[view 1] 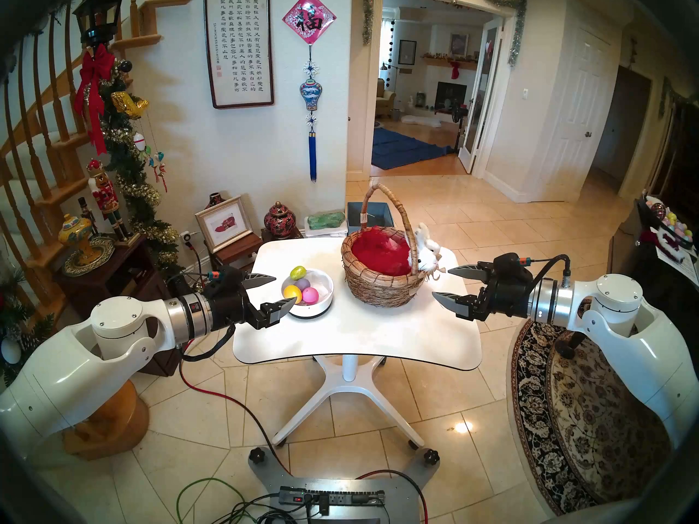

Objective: Put easter egg into basket

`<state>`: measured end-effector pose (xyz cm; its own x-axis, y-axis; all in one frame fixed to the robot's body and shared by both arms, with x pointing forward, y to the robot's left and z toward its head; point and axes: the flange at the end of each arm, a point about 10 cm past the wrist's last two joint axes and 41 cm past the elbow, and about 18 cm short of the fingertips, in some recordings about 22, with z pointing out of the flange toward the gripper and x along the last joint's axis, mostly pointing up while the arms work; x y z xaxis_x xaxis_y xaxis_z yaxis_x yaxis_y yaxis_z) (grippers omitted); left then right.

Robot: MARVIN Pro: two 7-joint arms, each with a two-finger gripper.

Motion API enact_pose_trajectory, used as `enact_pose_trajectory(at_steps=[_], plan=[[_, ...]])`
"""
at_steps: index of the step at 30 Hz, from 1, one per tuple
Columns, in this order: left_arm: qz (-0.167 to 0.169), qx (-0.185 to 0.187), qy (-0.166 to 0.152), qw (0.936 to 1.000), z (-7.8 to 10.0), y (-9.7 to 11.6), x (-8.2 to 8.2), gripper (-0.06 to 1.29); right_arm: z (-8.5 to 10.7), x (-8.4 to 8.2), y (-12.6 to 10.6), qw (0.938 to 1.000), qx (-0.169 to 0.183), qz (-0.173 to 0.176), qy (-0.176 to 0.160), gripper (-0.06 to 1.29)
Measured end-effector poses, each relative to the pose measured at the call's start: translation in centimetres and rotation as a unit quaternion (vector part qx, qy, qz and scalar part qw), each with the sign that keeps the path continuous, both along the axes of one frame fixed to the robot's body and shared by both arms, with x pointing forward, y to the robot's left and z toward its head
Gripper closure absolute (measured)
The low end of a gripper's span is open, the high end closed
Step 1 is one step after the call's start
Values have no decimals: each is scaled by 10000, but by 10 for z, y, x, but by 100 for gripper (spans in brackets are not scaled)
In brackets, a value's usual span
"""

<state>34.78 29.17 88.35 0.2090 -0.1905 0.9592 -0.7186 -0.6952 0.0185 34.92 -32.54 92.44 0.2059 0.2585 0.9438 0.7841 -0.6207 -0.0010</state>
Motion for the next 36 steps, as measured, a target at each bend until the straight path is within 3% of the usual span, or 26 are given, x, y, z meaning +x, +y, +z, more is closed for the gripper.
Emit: enact_pose_trajectory(at_steps=[36], plan=[[4,1,5,10000,0,0,0,0,0,0,0,10000,2,1,4,-1]])
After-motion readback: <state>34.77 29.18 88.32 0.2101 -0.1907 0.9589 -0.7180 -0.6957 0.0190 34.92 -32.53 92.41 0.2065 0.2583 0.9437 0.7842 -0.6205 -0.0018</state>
